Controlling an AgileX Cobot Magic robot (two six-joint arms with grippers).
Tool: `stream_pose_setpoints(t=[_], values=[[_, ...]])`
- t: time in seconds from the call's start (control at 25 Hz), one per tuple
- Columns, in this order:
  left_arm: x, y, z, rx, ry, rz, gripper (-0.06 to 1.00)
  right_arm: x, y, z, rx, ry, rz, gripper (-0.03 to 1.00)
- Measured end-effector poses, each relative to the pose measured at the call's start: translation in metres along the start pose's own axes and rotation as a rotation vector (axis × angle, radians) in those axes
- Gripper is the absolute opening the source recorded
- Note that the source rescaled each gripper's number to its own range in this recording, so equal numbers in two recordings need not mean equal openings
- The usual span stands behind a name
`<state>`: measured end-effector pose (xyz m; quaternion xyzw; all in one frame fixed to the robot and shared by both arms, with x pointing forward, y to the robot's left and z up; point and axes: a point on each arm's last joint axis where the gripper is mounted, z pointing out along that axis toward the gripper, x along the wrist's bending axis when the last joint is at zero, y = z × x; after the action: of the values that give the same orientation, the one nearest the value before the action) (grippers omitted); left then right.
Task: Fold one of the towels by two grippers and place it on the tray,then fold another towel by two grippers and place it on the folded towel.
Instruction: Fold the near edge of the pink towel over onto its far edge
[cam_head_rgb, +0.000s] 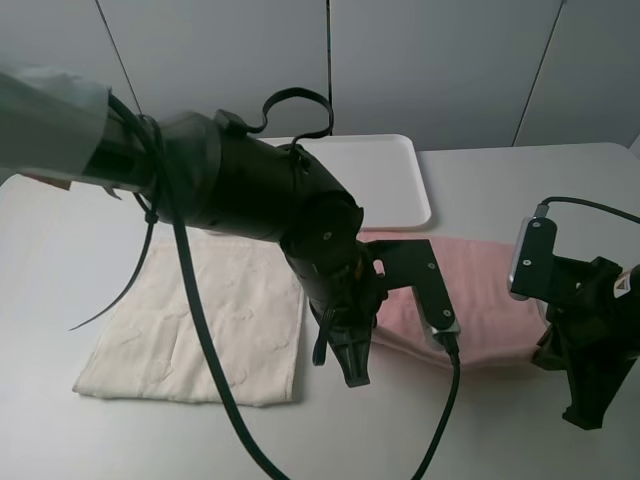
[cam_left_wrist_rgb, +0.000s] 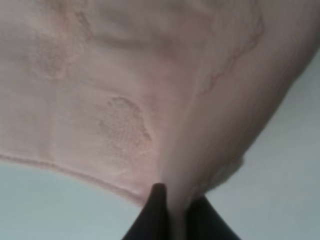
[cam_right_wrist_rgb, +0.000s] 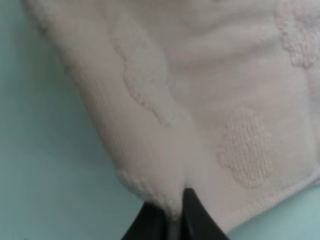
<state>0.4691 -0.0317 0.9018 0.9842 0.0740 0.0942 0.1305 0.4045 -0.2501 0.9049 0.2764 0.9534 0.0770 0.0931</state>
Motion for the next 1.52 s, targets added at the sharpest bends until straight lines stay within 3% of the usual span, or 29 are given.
stream_pose_setpoints(t=[0.28, 0.72, 0.92, 1.16, 1.52], values=[[0.025, 0.000, -0.017, -0.125, 0.006, -0.180, 0.00, -0.003, 0.004, -0.011, -0.050, -0.036, 0.181, 0.01], [0.053, 0.012, -0.029, -0.229, 0.035, -0.344, 0.00, -0.032, 0.034, -0.030, -0.217, -0.132, 0.553, 0.01], [0.067, 0.016, -0.010, -0.168, 0.008, -0.386, 0.00, -0.041, 0.039, -0.016, -0.164, -0.131, 0.628, 0.01], [0.083, 0.020, -0.004, -0.177, 0.019, -0.440, 0.00, -0.053, 0.042, -0.002, -0.108, -0.182, 0.648, 0.01], [0.101, 0.011, -0.006, -0.195, 0.049, -0.480, 0.00, -0.070, 0.053, 0.003, -0.147, -0.256, 0.628, 0.01]])
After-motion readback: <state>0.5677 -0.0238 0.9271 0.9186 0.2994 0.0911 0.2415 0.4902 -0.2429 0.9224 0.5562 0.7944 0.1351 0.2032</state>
